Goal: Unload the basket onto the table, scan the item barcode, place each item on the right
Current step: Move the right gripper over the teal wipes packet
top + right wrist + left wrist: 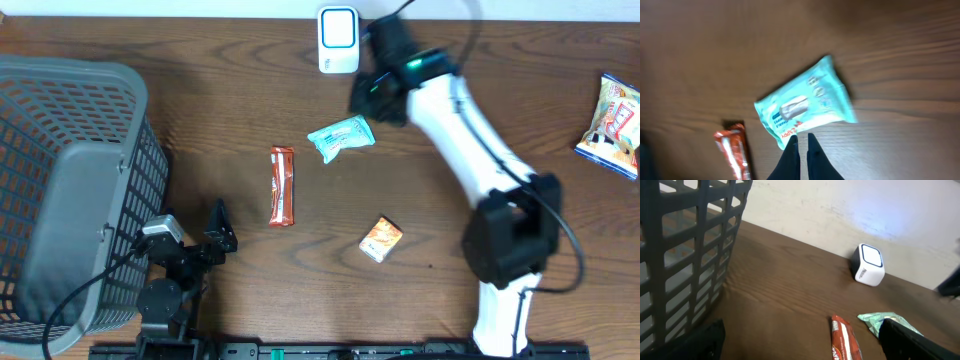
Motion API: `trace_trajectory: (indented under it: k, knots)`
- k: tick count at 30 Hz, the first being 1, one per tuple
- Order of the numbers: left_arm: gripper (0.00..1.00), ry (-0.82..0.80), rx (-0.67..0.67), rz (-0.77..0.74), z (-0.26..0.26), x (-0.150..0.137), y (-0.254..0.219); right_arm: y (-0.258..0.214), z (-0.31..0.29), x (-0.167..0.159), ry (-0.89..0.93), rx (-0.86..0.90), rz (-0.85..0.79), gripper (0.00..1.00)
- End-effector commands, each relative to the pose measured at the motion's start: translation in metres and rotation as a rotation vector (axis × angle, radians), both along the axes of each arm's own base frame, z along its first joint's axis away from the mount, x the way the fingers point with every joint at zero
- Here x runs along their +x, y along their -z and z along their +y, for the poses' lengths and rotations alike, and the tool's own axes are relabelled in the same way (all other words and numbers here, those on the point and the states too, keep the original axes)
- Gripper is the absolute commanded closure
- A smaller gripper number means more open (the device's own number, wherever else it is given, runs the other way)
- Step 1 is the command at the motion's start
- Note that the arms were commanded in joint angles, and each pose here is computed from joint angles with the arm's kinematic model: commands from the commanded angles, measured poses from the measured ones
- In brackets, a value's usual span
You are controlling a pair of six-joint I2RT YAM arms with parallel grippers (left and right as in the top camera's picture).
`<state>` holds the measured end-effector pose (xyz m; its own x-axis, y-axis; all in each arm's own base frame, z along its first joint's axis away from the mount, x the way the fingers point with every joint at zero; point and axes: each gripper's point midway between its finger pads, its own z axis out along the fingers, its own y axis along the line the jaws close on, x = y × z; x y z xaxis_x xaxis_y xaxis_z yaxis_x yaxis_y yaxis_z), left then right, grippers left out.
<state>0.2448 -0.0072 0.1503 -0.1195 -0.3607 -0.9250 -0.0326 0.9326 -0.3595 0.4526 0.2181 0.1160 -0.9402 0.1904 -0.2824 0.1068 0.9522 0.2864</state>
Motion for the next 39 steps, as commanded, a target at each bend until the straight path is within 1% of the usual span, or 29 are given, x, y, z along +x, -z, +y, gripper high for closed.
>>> trace_trajectory:
  k: [1,3,4,7,9,11,14,16,18,20,21,23,24,26,27,29,31,35,37,39]
  knots:
    - [0.02,-0.014,0.003,0.054,0.003,-0.001,0.019,0.043,0.01,-0.009,-0.082,-0.074,0.053,0.99]
    - [0.02,-0.014,0.003,0.054,0.003,-0.001,0.019,0.066,0.015,-0.011,-0.092,-0.094,0.088,0.99]
    - [0.02,-0.014,0.003,0.054,0.003,-0.001,0.019,0.086,0.016,-0.011,-0.094,-0.105,0.112,0.99]
    - [0.02,-0.014,0.003,0.054,0.003,-0.001,0.019,0.119,0.013,-0.01,-0.111,-0.126,0.147,0.99]
    - [0.02,-0.014,0.003,0.054,0.003,-0.001,0.019,0.127,0.011,-0.014,-0.139,-0.142,0.171,0.99]
    - [0.02,-0.014,0.003,0.054,0.003,-0.001,0.019,0.126,0.011,-0.014,-0.183,-0.154,0.16,0.99]
    - [0.02,-0.015,0.003,0.054,0.003,-0.001,0.019,0.106,0.013,-0.008,-0.245,-0.158,0.108,0.99]
    - [0.02,-0.014,0.003,0.054,0.003,-0.001,0.019,0.084,0.013,-0.007,-0.249,-0.153,0.079,0.99]
    - [0.02,-0.014,0.003,0.054,0.003,-0.001,0.019,0.06,0.012,-0.006,-0.245,-0.143,0.046,0.99]
    - [0.02,-0.014,0.003,0.054,0.003,-0.001,0.019,0.021,0.013,-0.006,-0.253,-0.122,-0.023,0.99]
    - [0.02,-0.014,0.003,0.054,0.003,-0.001,0.019,0.008,0.014,-0.006,-0.266,-0.117,-0.054,0.93]
    - [0.02,-0.014,0.003,0.054,0.003,-0.001,0.019,-0.011,0.016,-0.003,-0.283,-0.107,-0.11,0.88]
    - [0.02,-0.014,0.003,0.054,0.003,-0.001,0.019,-0.014,0.018,-0.001,-0.286,-0.104,-0.125,0.88]
    - [0.02,-0.014,0.003,0.054,0.003,-0.001,0.019,-0.017,0.022,0.004,-0.287,-0.097,-0.153,0.92]
    - [0.02,-0.015,0.003,0.054,0.003,-0.001,0.019,-0.012,0.025,0.008,-0.289,-0.095,-0.161,0.96]
    - [0.02,-0.014,0.003,0.054,0.003,-0.001,0.019,-0.002,0.032,0.014,-0.296,-0.089,-0.176,0.99]
    - [0.02,-0.014,0.003,0.054,0.003,-0.001,0.019,0.012,0.041,0.021,-0.304,-0.086,-0.187,0.99]
    - [0.02,-0.014,0.003,0.054,0.003,-0.001,0.019,0.057,0.072,0.041,-0.363,-0.08,-0.244,0.99]
    - [0.02,-0.014,0.003,0.054,0.003,-0.001,0.019,0.069,0.077,0.04,-0.372,-0.082,-0.233,0.99]
    - [0.02,-0.014,0.003,0.054,0.003,-0.001,0.019,0.084,0.082,0.031,-0.393,-0.088,-0.195,0.99]
